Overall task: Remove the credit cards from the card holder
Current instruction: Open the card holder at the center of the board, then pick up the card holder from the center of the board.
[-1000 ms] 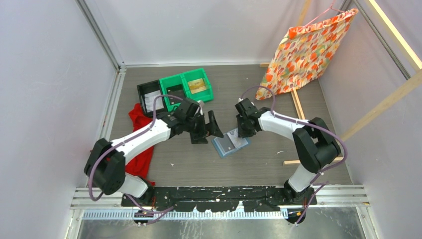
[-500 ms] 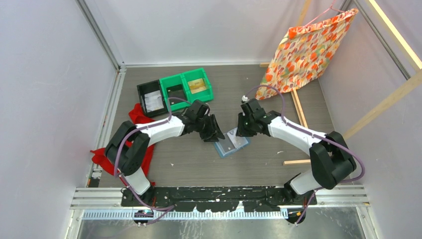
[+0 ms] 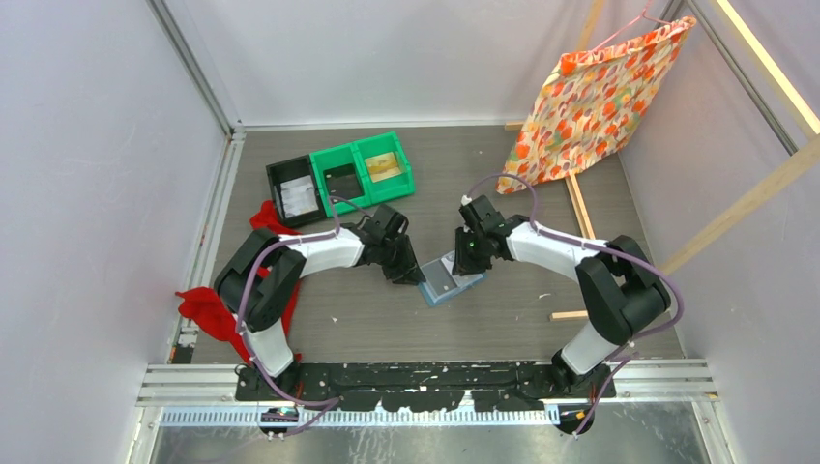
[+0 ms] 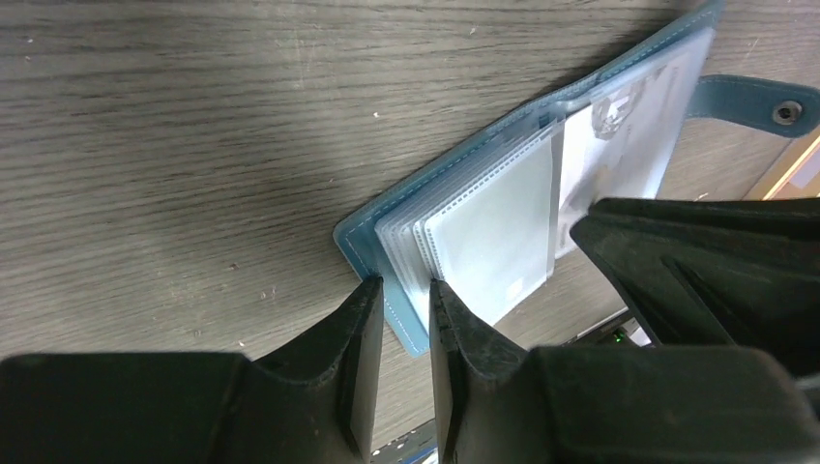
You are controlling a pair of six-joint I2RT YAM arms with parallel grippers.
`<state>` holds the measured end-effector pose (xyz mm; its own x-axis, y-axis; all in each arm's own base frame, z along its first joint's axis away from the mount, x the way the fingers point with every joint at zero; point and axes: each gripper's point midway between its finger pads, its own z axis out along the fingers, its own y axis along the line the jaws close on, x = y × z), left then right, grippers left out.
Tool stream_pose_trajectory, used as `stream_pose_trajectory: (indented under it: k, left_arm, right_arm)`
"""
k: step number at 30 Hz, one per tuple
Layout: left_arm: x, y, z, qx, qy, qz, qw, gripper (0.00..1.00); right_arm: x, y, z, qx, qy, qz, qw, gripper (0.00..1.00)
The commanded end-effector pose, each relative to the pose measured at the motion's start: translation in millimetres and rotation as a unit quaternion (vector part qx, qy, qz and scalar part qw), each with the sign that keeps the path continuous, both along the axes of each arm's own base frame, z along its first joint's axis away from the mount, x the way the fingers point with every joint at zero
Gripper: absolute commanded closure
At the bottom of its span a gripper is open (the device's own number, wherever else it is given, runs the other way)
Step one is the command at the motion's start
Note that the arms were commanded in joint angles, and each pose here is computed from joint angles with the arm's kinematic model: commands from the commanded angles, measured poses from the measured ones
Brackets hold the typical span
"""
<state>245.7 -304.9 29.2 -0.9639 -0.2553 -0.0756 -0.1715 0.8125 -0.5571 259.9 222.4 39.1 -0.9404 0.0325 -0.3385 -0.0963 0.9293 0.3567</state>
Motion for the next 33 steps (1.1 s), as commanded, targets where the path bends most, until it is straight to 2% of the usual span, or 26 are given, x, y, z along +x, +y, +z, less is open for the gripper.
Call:
stream_pose_trajectory:
  k: [1, 4, 7, 14, 17, 20, 25, 27, 29, 33]
  left_arm:
    - [-3.2, 10.3, -16.5, 0.039, 0.007, -0.003, 0.999, 0.74]
    - [-4.1, 15.9, -21.6, 0.057, 0.008, -0.005, 0.998, 0.74]
    - [-3.2, 21.2, -23.4, 0.073, 0.008, -0.008, 0.997, 0.74]
    - [-3.1, 22.6, -20.8, 0.08, 0.0, -0.024, 0.997, 0.74]
    - [-3.8, 23.5, -19.3, 0.081, -0.001, -0.03, 0.996, 0.74]
    - [-3.0, 21.6, -13.0, 0.074, -0.007, -0.032, 0.997, 0.74]
    - [-4.8, 21.0, 14.6, 0.055, -0.023, -0.033, 0.998, 0.74]
    - [-5.4, 24.6, 30.2, 0.049, -0.037, -0.03, 0.998, 0.73]
    - [-3.9, 31.8, 44.0, 0.05, -0.055, -0.022, 0.997, 0.72]
    - [-3.3, 44.9, 57.0, 0.048, -0.068, -0.009, 0.996, 0.7]
  right_arm:
    - [14.0, -19.4, -5.4, -0.074, -0.015, -0.014, 0.997, 0.75]
    - [17.3, -31.3, -5.7, -0.104, -0.026, -0.025, 0.994, 0.75]
    - [15.7, -30.3, -3.7, -0.097, -0.025, -0.026, 0.995, 0.75]
    - [5.6, 2.5, 18.3, 0.018, -0.033, -0.011, 0.999, 0.73]
    - [1.9, 11.2, 25.9, 0.033, -0.036, 0.008, 0.999, 0.66]
    - [-2.5, 15.4, 26.5, 0.0, -0.044, 0.04, 0.998, 0.56]
    - [-10.9, 20.6, 24.6, -0.078, -0.083, 0.089, 0.99, 0.45]
    - [-17.2, 26.2, 23.4, -0.098, -0.088, 0.116, 0.984, 0.34]
    - [-18.8, 28.6, 22.5, -0.12, -0.097, 0.132, 0.979, 0.29]
    - [-16.0, 33.3, 17.0, -0.148, -0.106, 0.145, 0.972, 0.25]
